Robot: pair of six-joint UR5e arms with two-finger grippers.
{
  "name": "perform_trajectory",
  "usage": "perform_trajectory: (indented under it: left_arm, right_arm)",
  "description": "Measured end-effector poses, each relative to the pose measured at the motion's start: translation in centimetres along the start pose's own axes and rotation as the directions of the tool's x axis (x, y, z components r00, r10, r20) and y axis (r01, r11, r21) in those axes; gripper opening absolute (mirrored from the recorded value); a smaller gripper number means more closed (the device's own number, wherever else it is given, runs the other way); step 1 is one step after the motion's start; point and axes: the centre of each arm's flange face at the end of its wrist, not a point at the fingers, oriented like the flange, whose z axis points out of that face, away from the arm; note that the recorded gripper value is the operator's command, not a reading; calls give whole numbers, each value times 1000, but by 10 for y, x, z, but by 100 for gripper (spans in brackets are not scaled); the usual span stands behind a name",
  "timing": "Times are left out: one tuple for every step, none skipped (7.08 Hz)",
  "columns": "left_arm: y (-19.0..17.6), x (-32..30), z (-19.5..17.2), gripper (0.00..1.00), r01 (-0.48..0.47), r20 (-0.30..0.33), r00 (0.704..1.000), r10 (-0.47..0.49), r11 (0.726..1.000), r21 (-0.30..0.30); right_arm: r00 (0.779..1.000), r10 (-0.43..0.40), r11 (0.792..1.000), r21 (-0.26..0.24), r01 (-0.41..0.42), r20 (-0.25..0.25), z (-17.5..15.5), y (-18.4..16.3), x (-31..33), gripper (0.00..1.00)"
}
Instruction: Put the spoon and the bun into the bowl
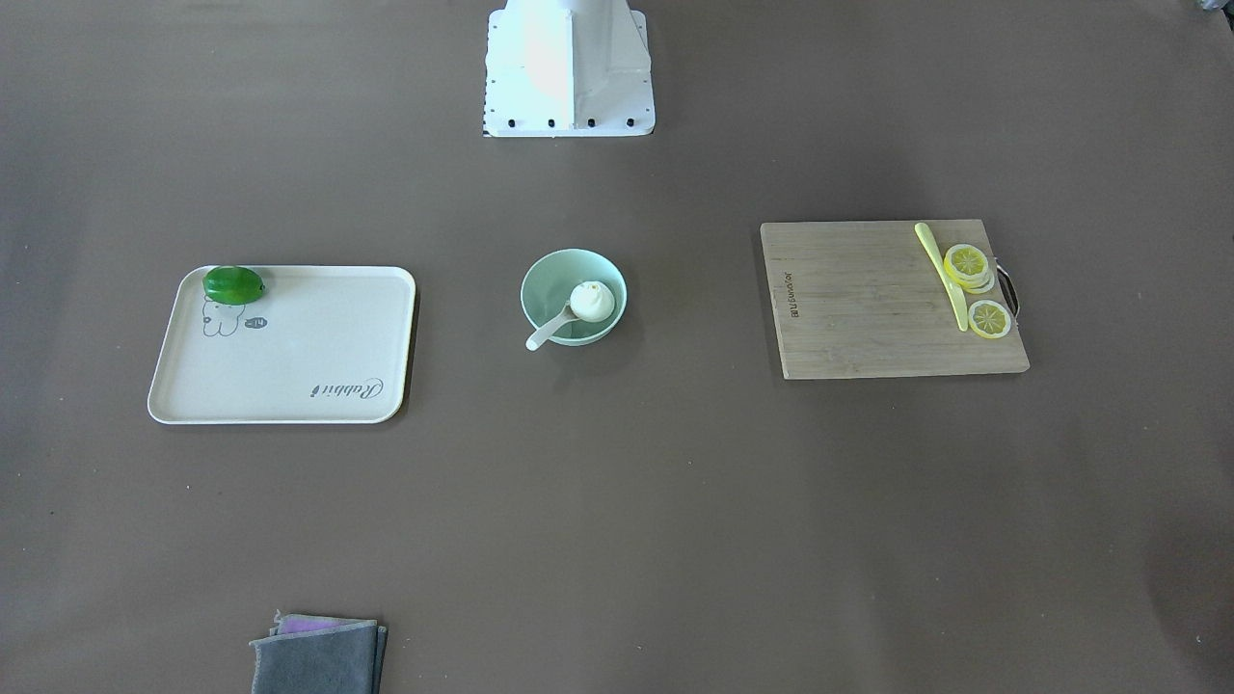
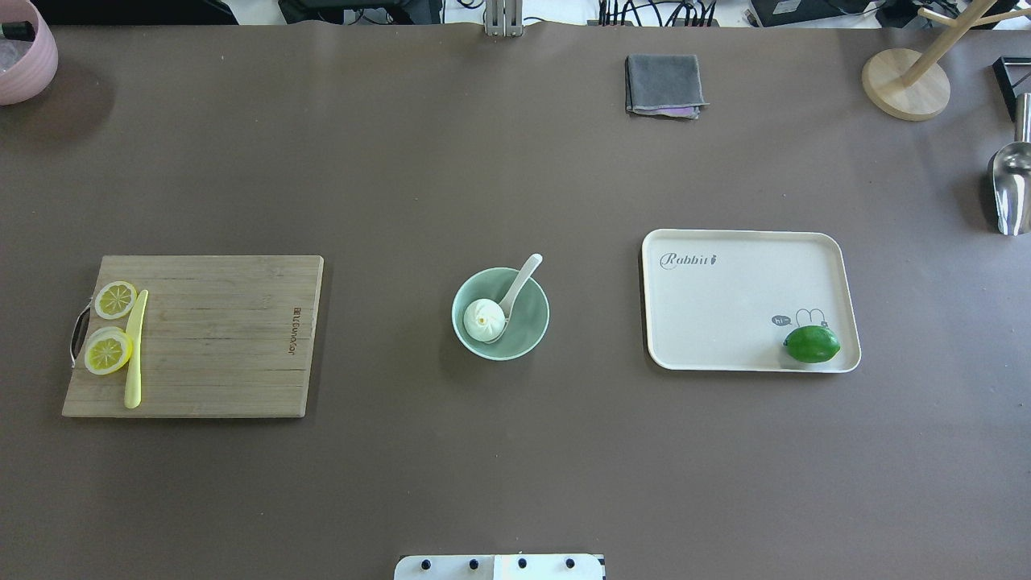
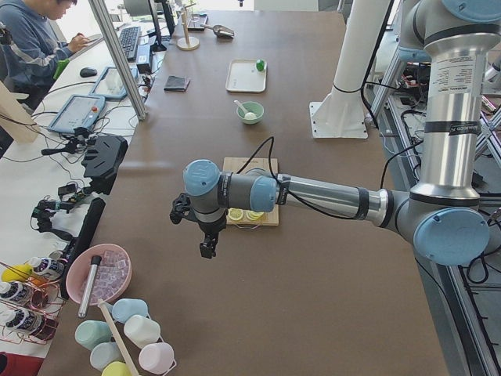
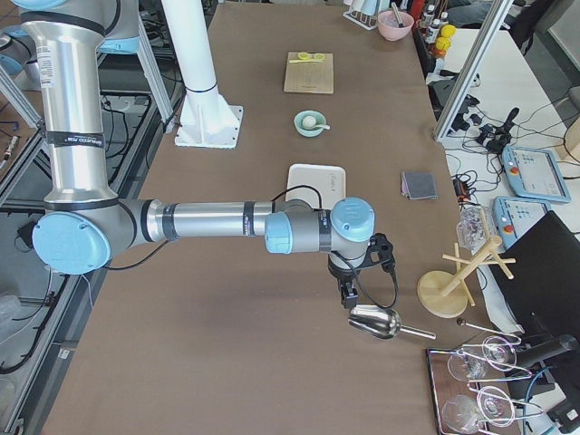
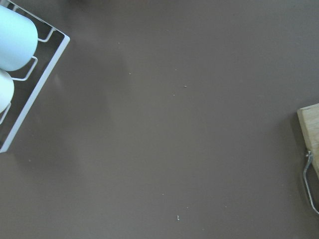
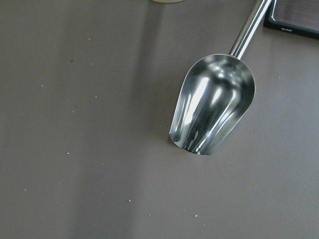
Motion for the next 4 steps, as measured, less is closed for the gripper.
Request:
perform_trajectory:
  left_arm:
    - [2, -4, 3, 98, 49, -45, 998, -49, 999, -3]
    - [6, -13, 5, 98, 81, -49, 996, -81, 997, -5]
    - [9, -22, 4, 98, 100, -31, 994, -101, 995, -3]
    - [10, -29, 3, 98, 110, -4, 994, -110, 994, -3]
  right_arm:
    - [1000, 10, 1000, -5, -10, 6, 1, -8, -11, 100]
    - [999, 35, 999, -7, -34, 12, 2, -15, -23, 100]
    - [998, 59, 998, -8, -58, 16, 3, -19, -32, 100]
    - [997, 71, 997, -11, -70, 18, 5, -19, -34, 100]
